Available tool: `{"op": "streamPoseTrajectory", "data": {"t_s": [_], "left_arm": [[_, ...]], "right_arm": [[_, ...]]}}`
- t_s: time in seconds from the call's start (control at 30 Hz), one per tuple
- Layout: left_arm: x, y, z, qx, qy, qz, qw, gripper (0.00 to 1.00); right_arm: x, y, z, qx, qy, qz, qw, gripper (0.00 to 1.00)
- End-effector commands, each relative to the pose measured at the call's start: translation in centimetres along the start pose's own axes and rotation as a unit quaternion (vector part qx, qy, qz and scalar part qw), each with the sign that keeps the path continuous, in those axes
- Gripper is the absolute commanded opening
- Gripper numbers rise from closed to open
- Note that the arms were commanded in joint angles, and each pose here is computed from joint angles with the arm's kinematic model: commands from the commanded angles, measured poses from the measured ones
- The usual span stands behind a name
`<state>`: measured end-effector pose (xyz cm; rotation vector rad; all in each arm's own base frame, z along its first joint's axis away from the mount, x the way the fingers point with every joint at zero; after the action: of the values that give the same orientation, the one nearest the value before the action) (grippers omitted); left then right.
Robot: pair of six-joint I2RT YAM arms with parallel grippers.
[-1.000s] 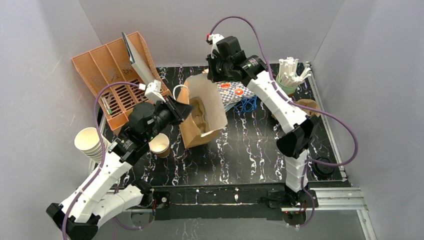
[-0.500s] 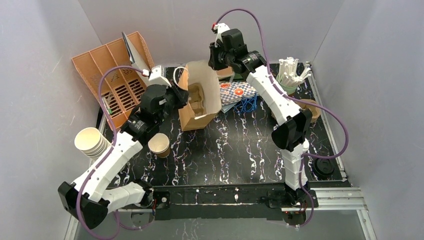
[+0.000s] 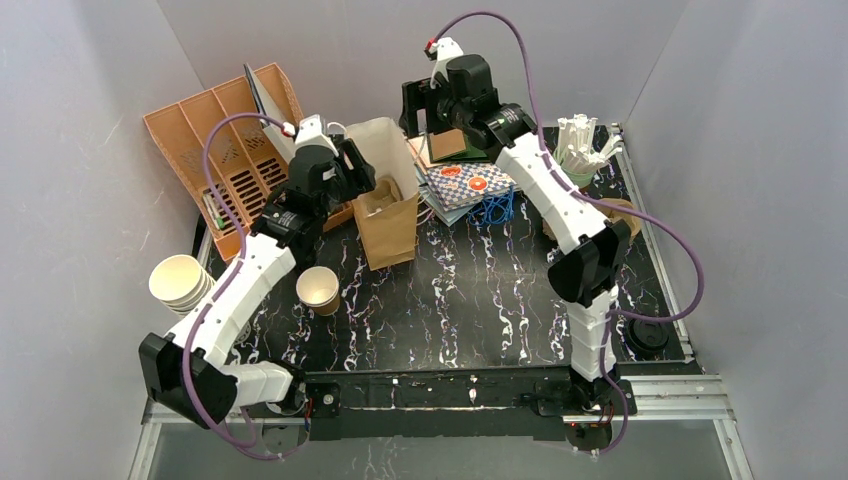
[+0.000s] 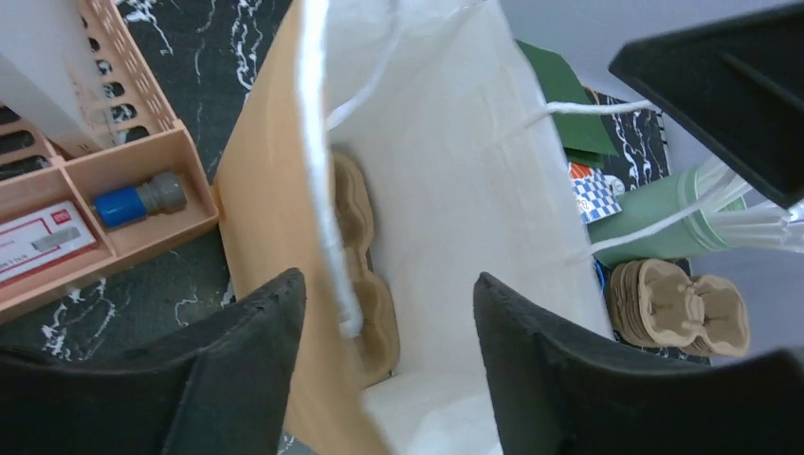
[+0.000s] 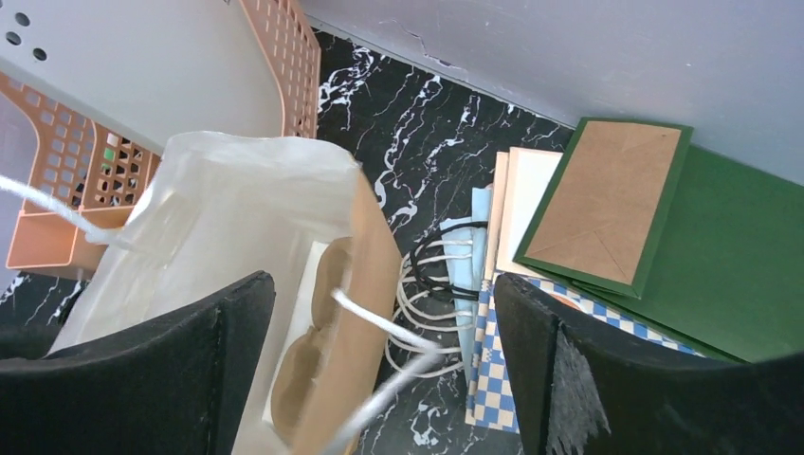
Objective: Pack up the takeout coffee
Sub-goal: Place the takeout bag at the center of the board.
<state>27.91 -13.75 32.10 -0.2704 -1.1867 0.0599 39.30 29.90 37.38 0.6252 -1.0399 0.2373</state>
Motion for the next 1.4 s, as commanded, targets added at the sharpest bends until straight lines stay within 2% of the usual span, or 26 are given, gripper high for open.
{"op": "streamPoseTrajectory", "data": {"t_s": [0.0,0.27,0.37,0.47,0.6,0.7,0.8,0.9,1.03,1.13,1.27,1.37], "left_arm": [[3.5,0.5,2.4,0.038,-0.034,-0.023,0.998,0.69],[4.5,2.4,7.9,0.084,0.002,-0.077,0.993,0.94],[4.3,2.8,10.5,0.068,0.009,-0.075,0.995,0.96],[3.8,3.5,13.6,0.056,0.016,-0.065,0.996,0.95],[1.7,4.9,16.7,0.072,0.059,-0.061,0.994,0.84],[-0.6,5.9,17.7,0.089,0.095,-0.051,0.990,0.70],[-3.5,6.1,17.1,0.068,0.127,-0.032,0.989,0.52],[-6.0,5.8,15.3,0.035,0.171,-0.038,0.984,0.42],[-8.3,6.4,12.8,0.063,0.229,-0.079,0.968,0.48],[-9.2,6.8,11.9,0.072,0.224,-0.087,0.968,0.52],[-10.8,6.8,11.0,0.054,0.221,-0.081,0.970,0.65],[-12.0,6.8,10.1,0.051,0.224,-0.073,0.971,0.64]], "right_arm": [[4.1,1.7,5.6,0.025,-0.071,0.015,0.997,0.96],[4.6,2.5,10.8,0.039,-0.079,0.005,0.996,0.98],[3.6,2.5,12.4,0.050,-0.062,-0.006,0.997,0.98],[1.4,2.0,13.6,0.049,-0.030,-0.019,0.998,0.98],[-1.2,1.2,16.3,0.046,-0.018,-0.030,0.998,0.98],[-3.4,0.5,17.8,0.046,-0.006,-0.039,0.998,0.98],[-5.4,0.0,19.2,0.048,0.007,-0.052,0.997,0.98],[-7.3,-0.4,20.3,0.055,0.023,-0.071,0.996,0.98],[-10.1,-0.8,21.4,0.076,0.053,-0.093,0.991,0.97],[-11.7,-1.4,22.3,0.075,0.060,-0.100,0.990,0.96],[-13.4,-2.0,23.1,0.066,0.067,-0.105,0.990,0.96],[-14.2,-2.2,23.5,0.074,0.073,-0.109,0.989,0.96]]}}
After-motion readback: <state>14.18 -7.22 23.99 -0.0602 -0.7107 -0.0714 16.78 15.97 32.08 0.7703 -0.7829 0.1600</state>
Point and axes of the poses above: each gripper's point midway between its finger pads, its own z axis back along the fingers, its own y axis along the line the jaws close on, x = y × z, the point moved 10 cm from there along z, back along the fingers, and after that the axes turned 12 degrees about -z, right-handed, at the moved point
